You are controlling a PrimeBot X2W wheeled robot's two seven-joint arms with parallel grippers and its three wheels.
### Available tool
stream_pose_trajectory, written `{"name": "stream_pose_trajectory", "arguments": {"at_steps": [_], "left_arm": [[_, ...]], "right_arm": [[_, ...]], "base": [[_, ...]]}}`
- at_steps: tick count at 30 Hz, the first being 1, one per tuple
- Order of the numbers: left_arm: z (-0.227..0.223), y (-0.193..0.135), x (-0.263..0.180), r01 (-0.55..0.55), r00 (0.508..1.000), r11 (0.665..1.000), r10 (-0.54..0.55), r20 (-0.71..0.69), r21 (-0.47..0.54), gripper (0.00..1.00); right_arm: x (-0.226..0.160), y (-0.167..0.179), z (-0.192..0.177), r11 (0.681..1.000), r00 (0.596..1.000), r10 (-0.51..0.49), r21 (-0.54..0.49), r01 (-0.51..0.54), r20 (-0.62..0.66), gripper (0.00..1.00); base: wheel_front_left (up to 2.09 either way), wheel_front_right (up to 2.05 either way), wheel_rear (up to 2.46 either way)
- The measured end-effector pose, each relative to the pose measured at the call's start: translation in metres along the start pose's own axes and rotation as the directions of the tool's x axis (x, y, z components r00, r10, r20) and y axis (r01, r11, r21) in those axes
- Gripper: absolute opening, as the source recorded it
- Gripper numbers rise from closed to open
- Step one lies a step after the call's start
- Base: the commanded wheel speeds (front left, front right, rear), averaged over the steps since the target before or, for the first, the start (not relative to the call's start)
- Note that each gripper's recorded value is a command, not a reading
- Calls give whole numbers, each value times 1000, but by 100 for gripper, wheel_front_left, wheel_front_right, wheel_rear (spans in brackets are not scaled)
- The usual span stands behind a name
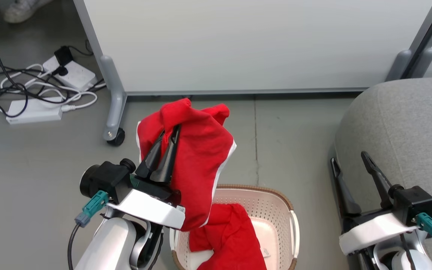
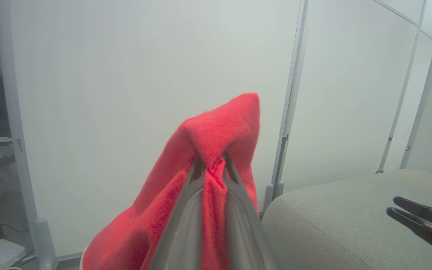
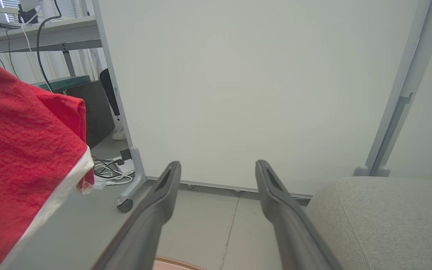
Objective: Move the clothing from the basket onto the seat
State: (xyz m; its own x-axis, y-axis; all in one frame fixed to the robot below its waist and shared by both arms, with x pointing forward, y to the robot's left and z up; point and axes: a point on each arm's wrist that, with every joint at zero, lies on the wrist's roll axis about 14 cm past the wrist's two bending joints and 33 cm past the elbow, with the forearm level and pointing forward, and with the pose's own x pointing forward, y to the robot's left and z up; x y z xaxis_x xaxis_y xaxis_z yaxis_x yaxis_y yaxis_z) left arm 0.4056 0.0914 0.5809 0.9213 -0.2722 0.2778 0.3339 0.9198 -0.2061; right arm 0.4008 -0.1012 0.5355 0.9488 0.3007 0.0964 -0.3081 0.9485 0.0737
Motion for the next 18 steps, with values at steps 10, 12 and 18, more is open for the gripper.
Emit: {"name": "stream_pose_trajectory", "arguments": {"at_steps": [10, 12, 18], "left_arm": [[29, -42, -12, 110, 993, 994, -109, 49, -2, 0], [29, -46, -15, 116, 992, 993, -116, 45, -6, 0], [33, -51, -18, 129, 990, 992, -129, 48, -4, 0]], "right_arm": [[-28, 0, 9, 1000, 1000, -29, 4, 29, 5, 100], [-30, -1, 11, 999, 999, -35, 4, 35, 10, 100], [-34, -1, 10, 999, 999, -41, 10, 41, 6, 100]], "base": [[0, 0, 0], [0, 0, 0], [0, 0, 0]]}}
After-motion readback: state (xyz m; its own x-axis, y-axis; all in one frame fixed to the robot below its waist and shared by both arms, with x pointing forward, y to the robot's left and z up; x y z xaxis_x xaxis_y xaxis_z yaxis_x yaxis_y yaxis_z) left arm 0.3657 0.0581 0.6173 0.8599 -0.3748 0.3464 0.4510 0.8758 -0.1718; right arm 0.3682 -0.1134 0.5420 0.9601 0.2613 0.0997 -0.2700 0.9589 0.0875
